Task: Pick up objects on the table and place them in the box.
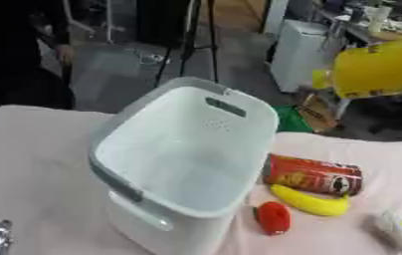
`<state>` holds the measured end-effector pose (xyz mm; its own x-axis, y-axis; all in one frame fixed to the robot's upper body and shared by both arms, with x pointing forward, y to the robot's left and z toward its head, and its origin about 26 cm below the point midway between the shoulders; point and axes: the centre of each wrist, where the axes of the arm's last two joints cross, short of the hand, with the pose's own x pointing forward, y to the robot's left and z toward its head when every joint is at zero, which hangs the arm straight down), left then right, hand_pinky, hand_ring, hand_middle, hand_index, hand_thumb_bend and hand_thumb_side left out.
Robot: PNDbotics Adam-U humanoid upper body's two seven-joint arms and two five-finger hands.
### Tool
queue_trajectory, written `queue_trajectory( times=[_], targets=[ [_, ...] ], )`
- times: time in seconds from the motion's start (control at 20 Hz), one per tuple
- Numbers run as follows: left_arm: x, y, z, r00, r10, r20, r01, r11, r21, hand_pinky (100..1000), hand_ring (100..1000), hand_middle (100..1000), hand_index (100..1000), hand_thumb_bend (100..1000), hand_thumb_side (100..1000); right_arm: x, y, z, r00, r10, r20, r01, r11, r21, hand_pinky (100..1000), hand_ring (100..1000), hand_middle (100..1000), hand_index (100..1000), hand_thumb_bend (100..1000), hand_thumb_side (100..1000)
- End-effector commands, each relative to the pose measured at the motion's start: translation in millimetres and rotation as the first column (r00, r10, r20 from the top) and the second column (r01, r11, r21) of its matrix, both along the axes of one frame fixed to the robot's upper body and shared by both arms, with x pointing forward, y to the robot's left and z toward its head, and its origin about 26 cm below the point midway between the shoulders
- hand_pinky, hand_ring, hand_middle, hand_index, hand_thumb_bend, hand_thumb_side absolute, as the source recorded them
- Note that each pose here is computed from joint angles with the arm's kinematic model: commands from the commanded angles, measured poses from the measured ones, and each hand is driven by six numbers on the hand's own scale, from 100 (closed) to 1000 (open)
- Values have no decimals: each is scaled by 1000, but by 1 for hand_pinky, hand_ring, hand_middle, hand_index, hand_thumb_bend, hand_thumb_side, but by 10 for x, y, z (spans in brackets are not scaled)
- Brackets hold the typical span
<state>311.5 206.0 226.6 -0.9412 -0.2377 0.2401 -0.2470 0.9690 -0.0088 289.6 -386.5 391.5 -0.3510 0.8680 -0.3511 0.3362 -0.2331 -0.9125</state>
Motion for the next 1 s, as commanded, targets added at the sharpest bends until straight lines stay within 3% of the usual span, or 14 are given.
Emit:
queue_trajectory(
  times=[0.05,0.65,1.0],
  targets=[
    [-19,-18,67,999,-10,31,9,1000,16,902,944,1000,1000,244,1000,-35,-6,147,1000,3,30,-4,1000,10,1000,1000,753,373,100,461],
    [-17,-54,98,998,-29,47,29,999,15,903,944,1000,1000,246,1000,40,257,228,991,132,31,-133,991,30,1000,998,742,363,100,478],
    [-15,-83,129,997,-41,60,41,999,11,903,944,1000,1000,246,1000,149,423,194,980,197,-6,-196,980,28,1000,998,737,365,100,490]
  ],
)
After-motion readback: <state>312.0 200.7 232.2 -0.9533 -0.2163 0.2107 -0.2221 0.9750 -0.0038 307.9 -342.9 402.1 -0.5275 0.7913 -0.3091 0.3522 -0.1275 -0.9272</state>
